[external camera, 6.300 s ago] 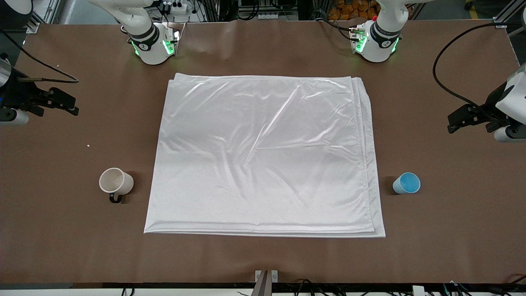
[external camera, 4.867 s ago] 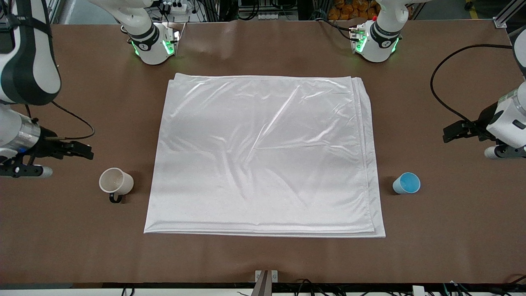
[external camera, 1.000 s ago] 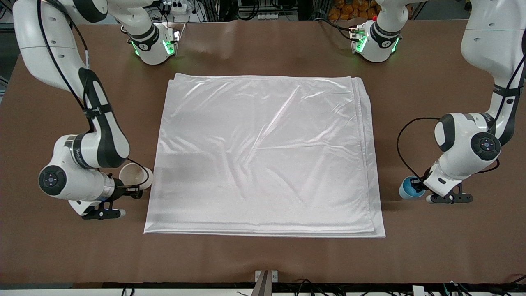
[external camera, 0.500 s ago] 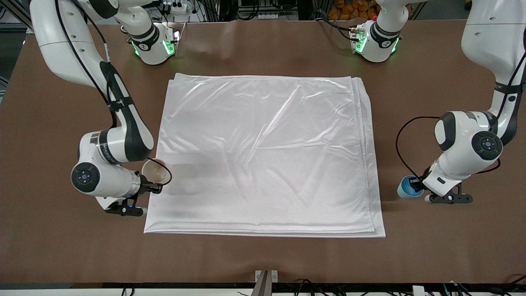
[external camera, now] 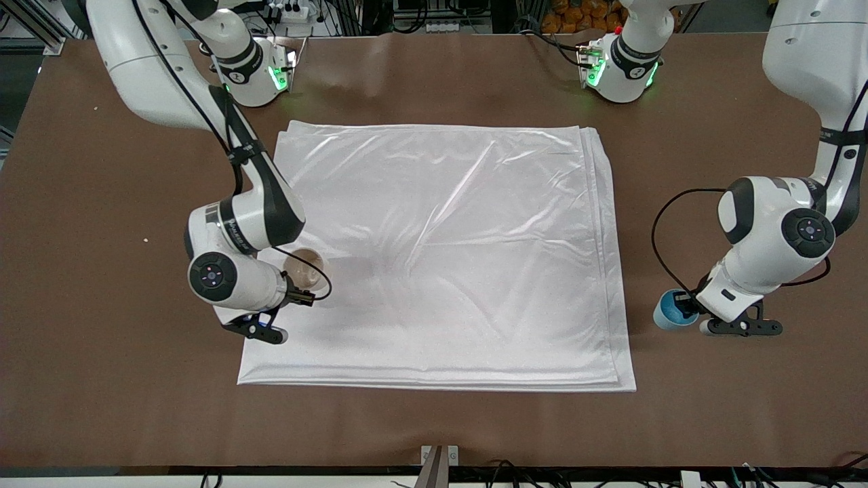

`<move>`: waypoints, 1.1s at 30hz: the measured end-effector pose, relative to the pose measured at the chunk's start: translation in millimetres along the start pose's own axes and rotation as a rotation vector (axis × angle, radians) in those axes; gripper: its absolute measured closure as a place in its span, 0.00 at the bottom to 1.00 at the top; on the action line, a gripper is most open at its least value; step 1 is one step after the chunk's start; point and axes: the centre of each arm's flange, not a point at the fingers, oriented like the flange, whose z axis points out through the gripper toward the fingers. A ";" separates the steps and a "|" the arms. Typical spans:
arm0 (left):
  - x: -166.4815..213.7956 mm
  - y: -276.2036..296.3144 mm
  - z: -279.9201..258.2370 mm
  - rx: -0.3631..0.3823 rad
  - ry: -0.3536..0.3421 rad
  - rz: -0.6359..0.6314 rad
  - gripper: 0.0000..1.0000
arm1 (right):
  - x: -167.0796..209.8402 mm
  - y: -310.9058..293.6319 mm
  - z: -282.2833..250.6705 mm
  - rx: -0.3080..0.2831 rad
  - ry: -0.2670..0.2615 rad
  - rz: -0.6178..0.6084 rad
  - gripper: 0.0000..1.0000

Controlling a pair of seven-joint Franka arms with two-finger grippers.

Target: Place blue cup into white mug on cloth

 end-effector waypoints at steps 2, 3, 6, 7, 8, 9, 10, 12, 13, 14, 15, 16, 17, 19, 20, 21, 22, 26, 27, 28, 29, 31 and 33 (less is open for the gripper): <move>0.4 3.8 -4.4 -0.002 0.001 0.005 0.96 | -6.4 -9.6 -0.6 0.000 0.002 0.019 0.81; 0.7 6.0 -6.8 -0.004 0.002 0.008 0.96 | -10.0 -14.9 -1.1 0.000 0.003 0.030 0.81; 1.2 13.9 -13.9 -0.009 0.002 0.020 0.96 | -20.6 -31.0 -3.8 0.009 0.004 0.071 0.81; 1.0 17.4 -16.7 -0.011 -0.002 0.025 0.96 | -25.0 -37.6 -5.5 0.013 0.005 0.088 0.81; 0.9 20.4 -19.0 -0.012 -0.005 0.029 0.96 | -28.2 -42.6 -7.1 0.018 0.006 0.101 0.81; 0.8 23.3 -21.4 -0.014 -0.008 0.033 0.96 | -31.4 -47.4 -8.7 0.021 0.006 0.113 0.81; 0.7 26.7 -23.7 -0.016 -0.011 0.038 0.96 | -34.7 -52.4 -10.3 0.025 0.007 0.125 0.81; 0.9 33.4 -28.3 -0.020 -0.017 0.047 0.96 | -41.0 -61.2 -12.8 0.031 0.008 0.145 0.81; 1.2 36.8 -30.6 -0.022 -0.018 0.052 0.96 | -44.1 -65.1 -13.5 0.032 0.008 0.155 0.81; 1.3 39.9 -32.7 -0.024 -0.020 0.057 0.96 | -46.6 -68.2 -13.9 0.033 0.008 0.164 0.81; 1.5 42.7 -34.6 -0.025 -0.022 0.061 0.96 | -49.1 -71.1 -14.0 0.033 0.008 0.174 0.81; 1.8 45.3 -36.5 -0.027 -0.025 0.065 0.96 | -51.6 -74.0 -14.0 0.033 0.008 0.184 0.81; 2.0 47.8 -38.2 -0.028 -0.029 0.068 0.96 | -54.2 -76.9 -13.9 0.033 0.008 0.193 0.81; 2.5 52.1 -41.2 -0.031 -0.034 0.074 0.96 | -59.3 -82.7 -13.8 0.033 0.009 0.214 0.81; 2.6 54.9 -42.8 -0.033 -0.037 0.078 0.96 | -62.3 -85.9 -13.6 0.033 0.009 0.224 0.81; 2.9 57.3 -44.2 -0.035 -0.039 0.082 0.96 | -65.1 -88.9 -13.4 0.033 0.009 0.234 0.81; 3.2 60.2 -45.9 -0.037 -0.040 0.086 0.96 | -68.4 -92.4 -13.2 0.034 0.010 0.245 0.81; 4.0 70.1 -52.7 -0.043 -0.042 0.100 0.96 | -81.4 -108.2 -13.2 0.051 0.015 0.285 0.81; 4.1 72.5 -54.1 -0.045 -0.042 0.104 0.96 | -84.2 -111.8 -13.2 0.056 0.018 0.294 0.81; 4.1 75.2 -55.5 -0.047 -0.042 0.108 0.96 | -87.3 -115.6 -13.1 0.060 0.020 0.306 0.81; 4.1 77.5 -56.4 -0.048 -0.042 0.111 0.96 | -90.0 -118.9 -12.8 0.063 0.022 0.316 0.81; 4.1 82.1 -57.8 -0.052 -0.041 0.117 0.96 | -95.5 -125.3 -11.6 0.069 0.025 0.331 0.81; 3.8 86.2 -58.6 -0.056 -0.040 0.123 0.96 | -100.4 -131.4 -10.0 0.077 0.027 0.342 0.81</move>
